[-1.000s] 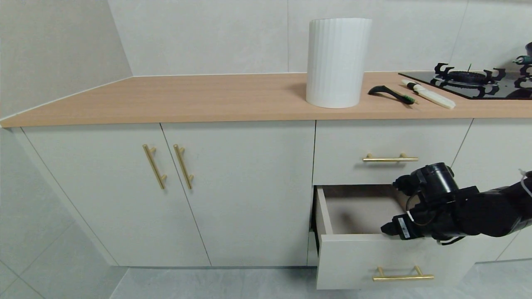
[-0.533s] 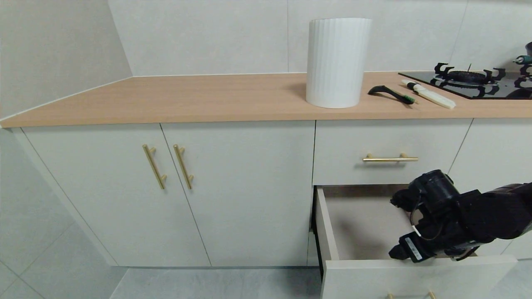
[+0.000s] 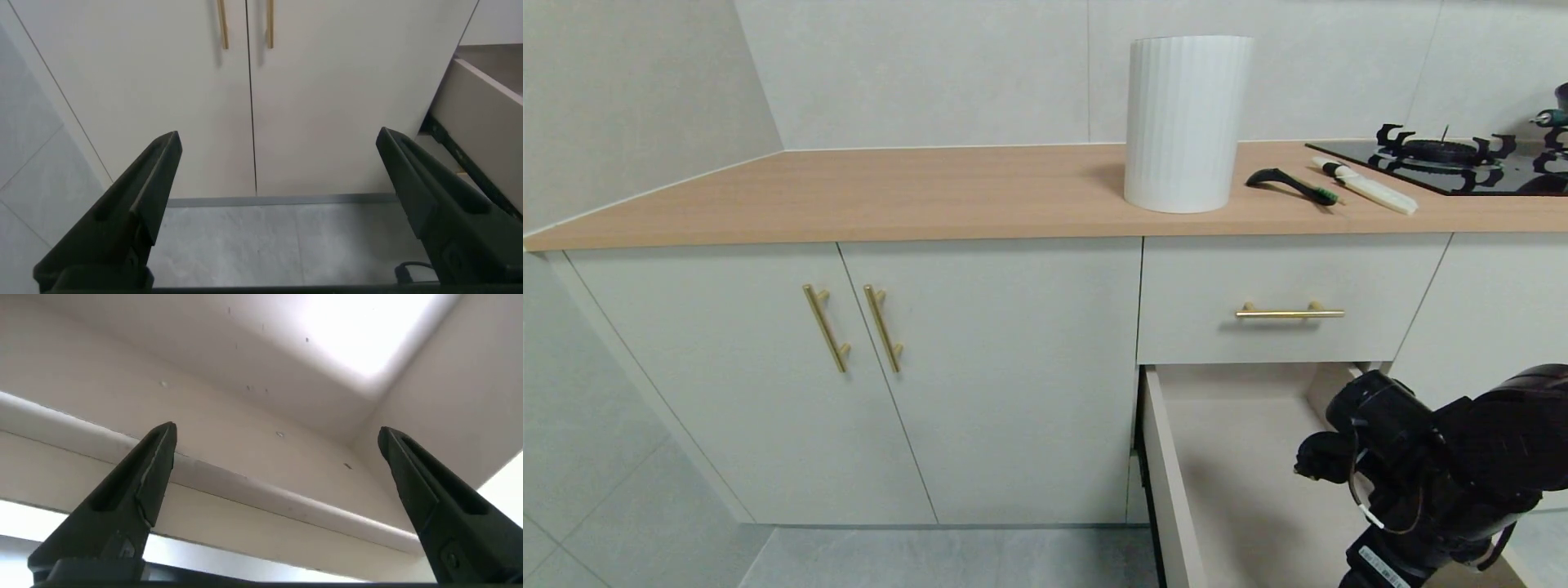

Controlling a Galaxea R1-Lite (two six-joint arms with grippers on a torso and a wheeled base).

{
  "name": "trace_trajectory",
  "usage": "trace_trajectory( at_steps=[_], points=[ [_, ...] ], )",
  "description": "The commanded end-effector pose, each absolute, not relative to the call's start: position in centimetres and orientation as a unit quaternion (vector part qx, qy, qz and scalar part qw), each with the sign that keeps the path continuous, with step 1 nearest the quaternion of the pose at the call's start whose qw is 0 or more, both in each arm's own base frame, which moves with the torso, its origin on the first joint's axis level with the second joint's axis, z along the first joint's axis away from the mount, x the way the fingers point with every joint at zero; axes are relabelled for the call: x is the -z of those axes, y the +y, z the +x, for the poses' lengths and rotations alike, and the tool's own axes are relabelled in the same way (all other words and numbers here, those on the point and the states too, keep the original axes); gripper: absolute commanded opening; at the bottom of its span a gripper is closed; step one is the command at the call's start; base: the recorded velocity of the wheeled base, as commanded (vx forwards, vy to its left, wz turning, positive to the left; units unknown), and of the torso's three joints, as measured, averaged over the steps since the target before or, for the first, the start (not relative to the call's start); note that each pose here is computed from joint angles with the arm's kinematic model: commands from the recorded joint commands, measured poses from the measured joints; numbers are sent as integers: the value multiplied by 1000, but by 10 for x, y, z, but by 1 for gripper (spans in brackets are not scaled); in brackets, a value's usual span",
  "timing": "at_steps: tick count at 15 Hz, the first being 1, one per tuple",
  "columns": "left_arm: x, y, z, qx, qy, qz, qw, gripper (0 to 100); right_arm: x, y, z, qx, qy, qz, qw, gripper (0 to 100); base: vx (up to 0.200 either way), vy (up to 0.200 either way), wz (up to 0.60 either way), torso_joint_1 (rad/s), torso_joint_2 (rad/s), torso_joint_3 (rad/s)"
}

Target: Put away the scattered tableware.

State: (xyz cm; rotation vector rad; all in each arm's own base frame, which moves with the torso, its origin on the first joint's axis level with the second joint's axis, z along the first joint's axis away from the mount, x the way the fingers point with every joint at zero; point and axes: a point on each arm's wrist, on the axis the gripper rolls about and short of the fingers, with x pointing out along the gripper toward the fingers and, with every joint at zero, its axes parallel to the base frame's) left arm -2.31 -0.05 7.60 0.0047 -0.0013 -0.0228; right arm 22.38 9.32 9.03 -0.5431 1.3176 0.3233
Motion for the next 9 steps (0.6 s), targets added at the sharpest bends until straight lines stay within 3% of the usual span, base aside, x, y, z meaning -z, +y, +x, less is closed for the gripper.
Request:
trace_trajectory(
  at_steps=[1, 6, 9],
  points=[
    [-76, 0, -23, 12, 0, 2, 1000, 100, -90, 99, 221, -158, 599, -257, 742, 100, 0, 0, 0, 0, 0, 0],
    [-76, 0, -23, 12, 0, 2, 1000, 100, -96, 103, 229, -152, 578, -243, 764, 100, 0, 0, 0, 0, 0, 0],
    [-76, 0, -23, 12, 0, 2, 1000, 100, -124, 108, 242, -109, 515, -147, 837, 100, 0, 0, 0, 0, 0, 0]
  ],
)
